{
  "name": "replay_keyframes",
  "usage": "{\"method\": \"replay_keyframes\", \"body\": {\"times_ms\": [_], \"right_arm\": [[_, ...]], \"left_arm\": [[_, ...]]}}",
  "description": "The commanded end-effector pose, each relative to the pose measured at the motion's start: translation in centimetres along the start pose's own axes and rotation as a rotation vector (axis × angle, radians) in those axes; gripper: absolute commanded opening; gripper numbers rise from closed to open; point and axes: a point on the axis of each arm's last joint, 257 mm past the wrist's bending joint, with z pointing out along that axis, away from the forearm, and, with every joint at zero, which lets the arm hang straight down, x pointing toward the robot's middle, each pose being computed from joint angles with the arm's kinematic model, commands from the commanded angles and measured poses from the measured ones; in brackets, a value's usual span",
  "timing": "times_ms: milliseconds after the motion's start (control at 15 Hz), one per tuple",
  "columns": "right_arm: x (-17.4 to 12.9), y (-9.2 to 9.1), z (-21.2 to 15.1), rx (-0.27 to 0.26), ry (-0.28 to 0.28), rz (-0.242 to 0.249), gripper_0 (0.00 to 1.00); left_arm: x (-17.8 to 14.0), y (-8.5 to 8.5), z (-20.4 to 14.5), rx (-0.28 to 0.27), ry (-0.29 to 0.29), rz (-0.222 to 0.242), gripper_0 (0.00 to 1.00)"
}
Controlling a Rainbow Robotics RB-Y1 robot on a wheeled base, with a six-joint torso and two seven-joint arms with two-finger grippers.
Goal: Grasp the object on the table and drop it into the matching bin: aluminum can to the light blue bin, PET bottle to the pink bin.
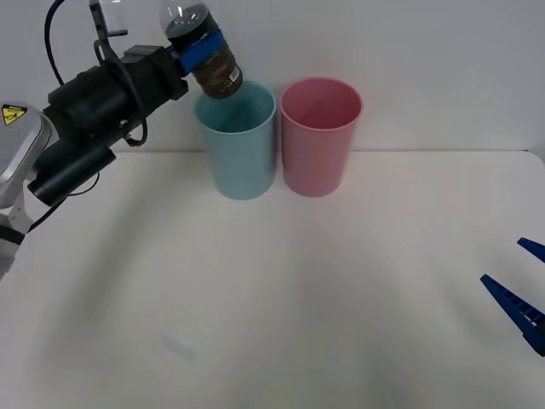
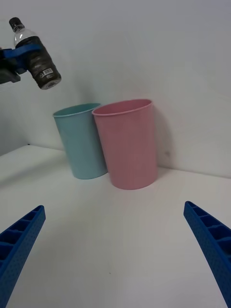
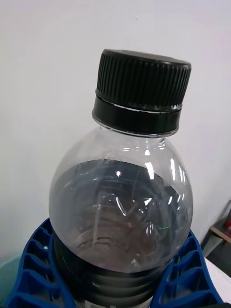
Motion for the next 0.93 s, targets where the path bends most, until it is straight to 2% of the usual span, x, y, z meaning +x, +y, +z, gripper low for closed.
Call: {"method": "replay_keyframes", "body": {"times_ms": [67,267,600,933], "right_arm": [[0.0,0.0,0.0,0.0,0.0,0.0,1.0],[0.0,0.0,0.0,0.0,0.0,0.0,1.0],[0.0,0.0,0.0,0.0,0.0,0.0,1.0],[0.0,0.0,0.0,0.0,0.0,0.0,1.0]], "left_arm": [[0.7,-1.1,3.3,0.031,0.022,-0.002,0.02],[1.8,-2.2,7.0,0.038,0.038,0.016,0.02],[4.3,-3.2,12.9,0.014,0.082,0.115,0.02],[6.3,-5.3,17.6,-0.014,0.137,0.171,0.03]]}}
